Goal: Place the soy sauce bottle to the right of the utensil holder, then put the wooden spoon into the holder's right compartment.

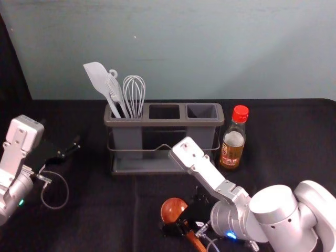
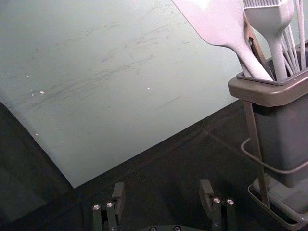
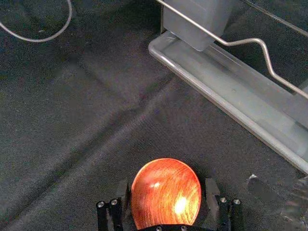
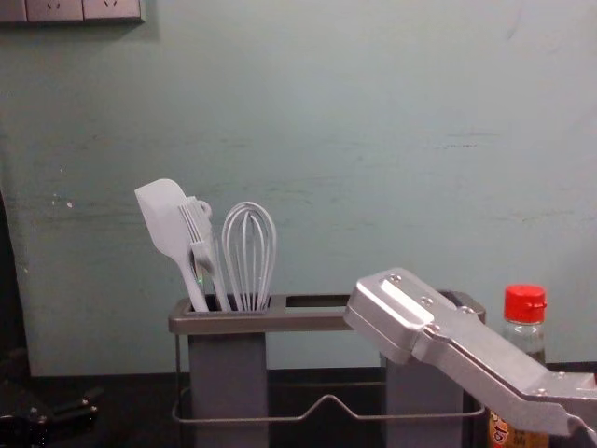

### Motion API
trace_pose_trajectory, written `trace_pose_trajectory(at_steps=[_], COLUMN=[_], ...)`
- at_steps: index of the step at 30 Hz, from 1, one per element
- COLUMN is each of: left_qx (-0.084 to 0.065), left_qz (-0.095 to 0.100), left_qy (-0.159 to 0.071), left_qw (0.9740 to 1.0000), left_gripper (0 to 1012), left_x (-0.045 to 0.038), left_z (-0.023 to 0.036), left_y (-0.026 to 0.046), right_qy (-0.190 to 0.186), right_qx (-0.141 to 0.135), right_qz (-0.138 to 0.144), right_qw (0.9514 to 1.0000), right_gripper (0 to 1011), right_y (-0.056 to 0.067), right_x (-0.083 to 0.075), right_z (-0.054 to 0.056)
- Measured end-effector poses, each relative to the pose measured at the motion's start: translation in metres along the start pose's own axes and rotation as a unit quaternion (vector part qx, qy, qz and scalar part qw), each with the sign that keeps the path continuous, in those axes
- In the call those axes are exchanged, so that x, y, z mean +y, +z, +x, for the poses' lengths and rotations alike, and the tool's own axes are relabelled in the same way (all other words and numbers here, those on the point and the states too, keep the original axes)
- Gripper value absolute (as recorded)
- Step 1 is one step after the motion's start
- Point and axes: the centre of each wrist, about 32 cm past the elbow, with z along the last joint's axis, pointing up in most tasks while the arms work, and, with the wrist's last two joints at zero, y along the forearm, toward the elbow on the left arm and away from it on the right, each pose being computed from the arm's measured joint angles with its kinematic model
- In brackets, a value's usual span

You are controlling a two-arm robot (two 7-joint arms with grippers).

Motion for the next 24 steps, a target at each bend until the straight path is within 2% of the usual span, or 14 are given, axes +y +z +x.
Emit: trace_pose_trajectory(at_steps=[12, 17, 20, 24], left_qx=[0.000, 0.000, 0.000, 0.000], left_qz=[0.000, 0.000, 0.000, 0.000], left_qy=[0.000, 0.000, 0.000, 0.000], left_qw=[1.0000, 1.0000, 1.0000, 1.0000], left_gripper=[1011, 1011, 1011, 1011], left_x=[0.0000, 0.0000, 0.0000, 0.0000], left_z=[0.0000, 0.0000, 0.0000, 0.0000], left_y=[0.0000, 0.0000, 0.0000, 0.0000], right_qy=[0.008, 0.009, 0.009, 0.009], right_qx=[0.001, 0.000, 0.000, 0.000], right_qz=[0.008, 0.007, 0.006, 0.005], right_qw=[0.9999, 0.9999, 0.9999, 0.9999], right_gripper=[1004, 938, 853, 841], right_y=[-0.0010, -0.0012, -0.0008, -0.0001], right_x=[0.0016, 0.0026, 0.0031, 0.0035], right_z=[0.0004, 0.0002, -0.0004, -0.0009])
